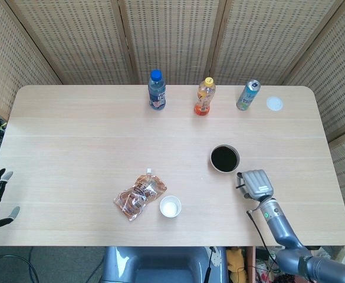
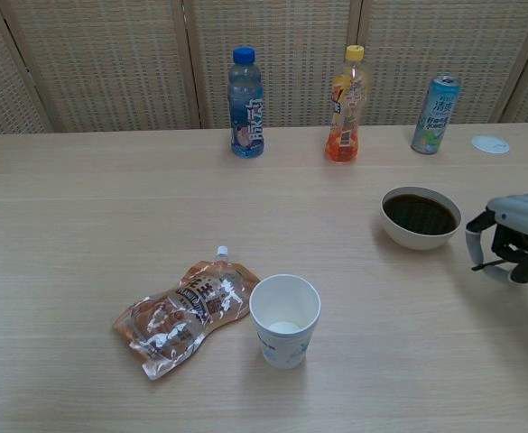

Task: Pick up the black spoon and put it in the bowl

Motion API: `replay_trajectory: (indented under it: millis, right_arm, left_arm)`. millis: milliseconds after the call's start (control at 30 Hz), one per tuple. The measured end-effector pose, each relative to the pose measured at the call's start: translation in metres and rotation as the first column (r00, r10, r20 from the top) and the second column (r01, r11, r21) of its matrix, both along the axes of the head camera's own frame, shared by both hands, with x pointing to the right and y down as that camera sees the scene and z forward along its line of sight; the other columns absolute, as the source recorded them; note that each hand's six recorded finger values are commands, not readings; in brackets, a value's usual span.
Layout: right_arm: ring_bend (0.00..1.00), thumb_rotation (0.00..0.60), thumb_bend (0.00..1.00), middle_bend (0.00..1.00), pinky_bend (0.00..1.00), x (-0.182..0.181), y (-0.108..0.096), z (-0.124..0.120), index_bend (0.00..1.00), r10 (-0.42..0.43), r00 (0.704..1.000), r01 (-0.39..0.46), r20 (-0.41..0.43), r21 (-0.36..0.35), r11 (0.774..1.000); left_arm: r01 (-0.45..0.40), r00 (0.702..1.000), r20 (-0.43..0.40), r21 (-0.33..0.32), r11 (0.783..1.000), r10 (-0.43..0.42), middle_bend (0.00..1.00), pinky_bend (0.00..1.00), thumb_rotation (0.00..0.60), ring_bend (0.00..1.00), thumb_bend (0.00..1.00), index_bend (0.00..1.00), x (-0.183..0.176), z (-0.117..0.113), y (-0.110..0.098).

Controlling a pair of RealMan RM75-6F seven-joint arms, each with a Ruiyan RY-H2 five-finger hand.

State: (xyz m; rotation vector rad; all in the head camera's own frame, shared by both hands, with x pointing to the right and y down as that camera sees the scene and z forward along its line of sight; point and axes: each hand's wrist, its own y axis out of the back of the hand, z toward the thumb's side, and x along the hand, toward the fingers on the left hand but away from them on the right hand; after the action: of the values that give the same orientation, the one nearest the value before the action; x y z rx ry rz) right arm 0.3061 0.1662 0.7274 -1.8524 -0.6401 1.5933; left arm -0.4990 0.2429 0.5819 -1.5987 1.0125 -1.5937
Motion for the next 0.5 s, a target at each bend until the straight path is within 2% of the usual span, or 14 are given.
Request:
replay_trajectory:
  millis: [133,267,367,500]
  right_arm:
    - [1.00,0.600,0.80,0.99,1.00,-0.007,-0.013,-0.019,0.69,0.077,0.992,-0.074,0.105,-0.027,0.997]
    - [1.00,0.600,0.80,0.99,1.00,-0.012,-0.031,-0.039,0.70,0.147,0.969,-0.136,0.197,-0.067,0.988]
    - [1.00,0.600,0.81,0.99,1.00,-0.019,-0.040,-0.047,0.70,0.216,0.937,-0.191,0.273,-0.116,0.975]
    - [1.00,0.600,0.81,0.99,1.00,-0.031,-0.053,-0.056,0.70,0.323,0.869,-0.255,0.374,-0.222,0.941]
  left_arm:
    - [-0.001,1.000,-0.002,-0.001,1.000,0.001,0.00,0.00,0.600,0.00,0.32,0.00,0.001,0.001,0.000]
    - [-0.002,1.000,-0.004,-0.001,1.000,0.002,0.00,0.00,0.600,0.00,0.32,0.00,0.001,0.001,-0.001]
    - [-0.002,1.000,-0.006,-0.003,1.000,0.002,0.00,0.00,0.600,0.00,0.32,0.00,0.002,0.002,0.000]
    - [-0.004,1.000,-0.006,-0.004,1.000,0.004,0.00,0.00,0.600,0.00,0.32,0.00,0.002,0.003,0.000]
